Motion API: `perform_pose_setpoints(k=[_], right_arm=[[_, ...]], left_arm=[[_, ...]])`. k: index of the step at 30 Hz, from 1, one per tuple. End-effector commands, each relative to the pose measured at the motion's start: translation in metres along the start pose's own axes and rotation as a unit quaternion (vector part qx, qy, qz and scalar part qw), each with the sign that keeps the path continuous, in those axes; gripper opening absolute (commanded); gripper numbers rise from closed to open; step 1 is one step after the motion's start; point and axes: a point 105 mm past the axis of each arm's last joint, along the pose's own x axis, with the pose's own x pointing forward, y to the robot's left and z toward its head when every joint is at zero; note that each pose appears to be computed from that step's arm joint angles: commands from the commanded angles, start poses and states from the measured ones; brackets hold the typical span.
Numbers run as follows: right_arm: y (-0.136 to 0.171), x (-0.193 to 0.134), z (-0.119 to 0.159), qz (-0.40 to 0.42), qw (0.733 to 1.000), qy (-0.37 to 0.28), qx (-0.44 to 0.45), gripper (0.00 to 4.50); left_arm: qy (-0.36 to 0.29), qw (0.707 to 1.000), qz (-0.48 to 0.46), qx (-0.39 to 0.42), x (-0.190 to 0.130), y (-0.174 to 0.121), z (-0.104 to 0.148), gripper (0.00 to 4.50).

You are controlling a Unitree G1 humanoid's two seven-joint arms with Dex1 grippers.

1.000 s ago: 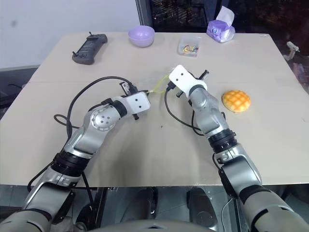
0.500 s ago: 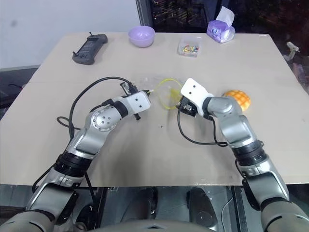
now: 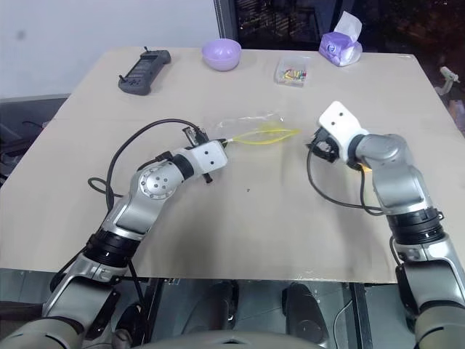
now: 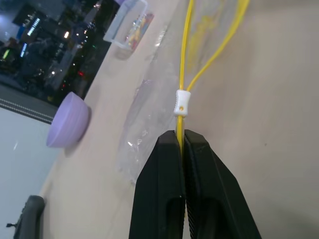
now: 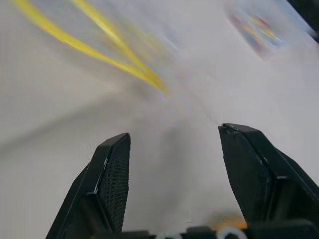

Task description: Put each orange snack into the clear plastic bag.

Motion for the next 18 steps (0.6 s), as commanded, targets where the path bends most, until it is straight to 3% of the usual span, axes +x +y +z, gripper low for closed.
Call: perform_pose_setpoints(k=[1,6,12,15,18], right_arm=[[-0.040,-0.007,-0.026,-0.095,0.993,0.035,0.056,3.06],[-0.052,-0.010,-0.053,-0.126,0.974,0.046,0.183,3.06],[-0.051,-0.024,-0.080,-0.133,0.950,0.074,0.272,3.06],[-0.048,-0.028,-0.077,-0.129,0.942,0.061,0.304,3.06],[-0.048,-0.030,-0.053,-0.113,0.948,0.008,0.297,3.06]], left_arm=[[-0.022,1.000,0.016,0.007,0.000,0.010,0.011,0.00],[-0.022,1.000,0.018,0.008,-0.001,0.009,0.011,0.00],[-0.018,1.000,0.023,0.007,-0.002,0.011,0.008,0.00],[-0.018,1.000,0.021,0.006,-0.002,0.010,0.009,0.00],[-0.019,1.000,0.020,0.005,-0.001,0.009,0.009,0.00]])
